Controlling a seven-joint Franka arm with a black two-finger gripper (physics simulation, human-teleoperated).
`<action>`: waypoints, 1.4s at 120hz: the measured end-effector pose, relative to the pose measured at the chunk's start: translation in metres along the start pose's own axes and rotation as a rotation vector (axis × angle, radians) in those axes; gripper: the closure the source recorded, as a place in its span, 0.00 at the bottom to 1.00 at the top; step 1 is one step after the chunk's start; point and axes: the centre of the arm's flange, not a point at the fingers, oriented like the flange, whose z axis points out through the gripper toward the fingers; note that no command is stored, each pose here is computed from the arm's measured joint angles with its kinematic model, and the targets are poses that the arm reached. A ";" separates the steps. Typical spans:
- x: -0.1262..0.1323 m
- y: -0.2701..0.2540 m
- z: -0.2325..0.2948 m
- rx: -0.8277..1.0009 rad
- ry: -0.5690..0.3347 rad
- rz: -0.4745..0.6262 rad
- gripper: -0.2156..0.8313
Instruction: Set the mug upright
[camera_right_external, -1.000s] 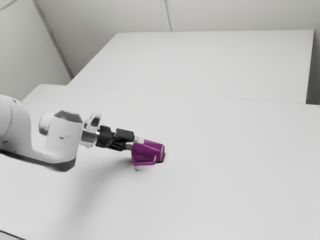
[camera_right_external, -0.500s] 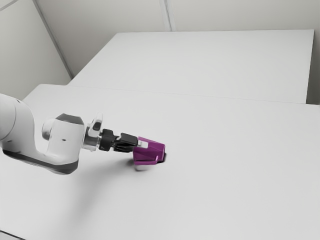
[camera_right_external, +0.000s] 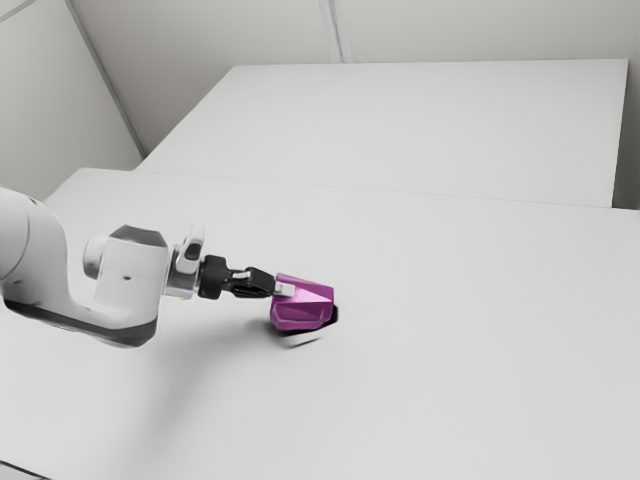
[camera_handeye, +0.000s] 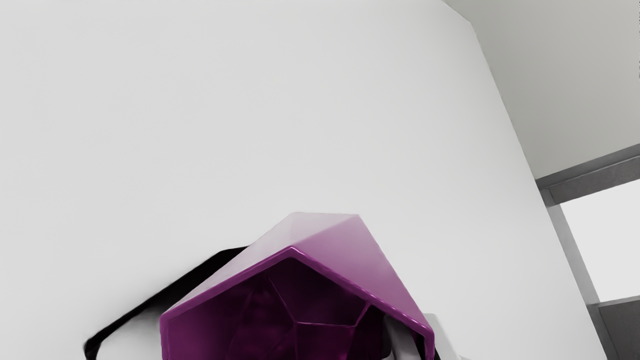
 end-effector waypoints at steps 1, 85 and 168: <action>0.000 0.000 0.000 0.000 0.001 0.002 0.93; 0.096 0.097 -0.050 0.240 -0.301 0.432 0.96; 0.074 0.121 -0.029 0.796 -0.592 0.333 0.96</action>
